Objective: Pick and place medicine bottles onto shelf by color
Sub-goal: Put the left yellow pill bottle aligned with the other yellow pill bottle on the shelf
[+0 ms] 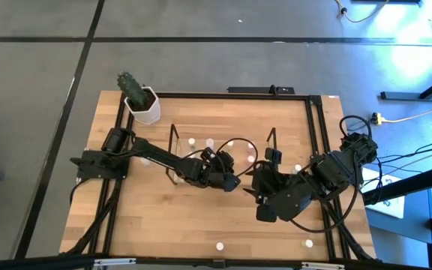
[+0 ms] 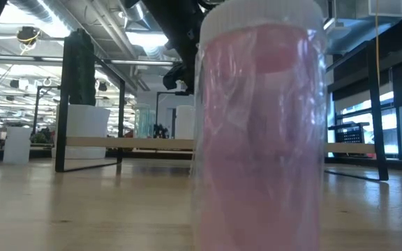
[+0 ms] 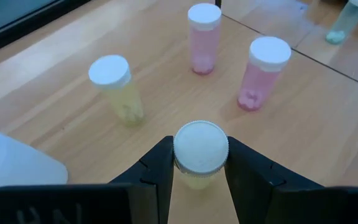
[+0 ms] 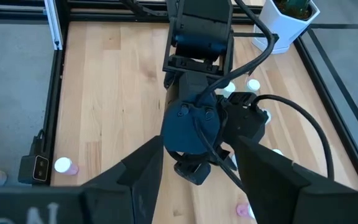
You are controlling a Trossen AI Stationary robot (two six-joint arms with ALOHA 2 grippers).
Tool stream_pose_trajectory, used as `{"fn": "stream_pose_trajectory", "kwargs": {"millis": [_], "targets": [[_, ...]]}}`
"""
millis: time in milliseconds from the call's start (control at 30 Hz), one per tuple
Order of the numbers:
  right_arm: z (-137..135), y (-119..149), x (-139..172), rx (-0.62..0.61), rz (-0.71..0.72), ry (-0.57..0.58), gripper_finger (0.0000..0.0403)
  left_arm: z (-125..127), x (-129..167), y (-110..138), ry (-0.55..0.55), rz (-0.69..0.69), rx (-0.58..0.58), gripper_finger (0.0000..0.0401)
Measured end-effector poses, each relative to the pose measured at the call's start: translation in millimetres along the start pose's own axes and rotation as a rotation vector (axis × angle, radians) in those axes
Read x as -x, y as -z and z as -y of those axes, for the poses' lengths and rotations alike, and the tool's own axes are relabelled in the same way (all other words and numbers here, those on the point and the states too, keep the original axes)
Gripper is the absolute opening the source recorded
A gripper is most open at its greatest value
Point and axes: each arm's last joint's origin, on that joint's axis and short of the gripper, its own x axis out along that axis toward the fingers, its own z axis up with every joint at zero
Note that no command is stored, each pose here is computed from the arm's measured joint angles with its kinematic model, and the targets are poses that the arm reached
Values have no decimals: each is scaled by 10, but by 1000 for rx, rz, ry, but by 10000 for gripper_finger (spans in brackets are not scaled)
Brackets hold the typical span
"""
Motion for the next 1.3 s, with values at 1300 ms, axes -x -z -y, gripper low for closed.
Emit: {"fn": "stream_pose_trajectory", "kwargs": {"millis": [1300], "targets": [[0,0,0,0,0,0,200,-72,-99,-63,-30,8,25,177]]}}
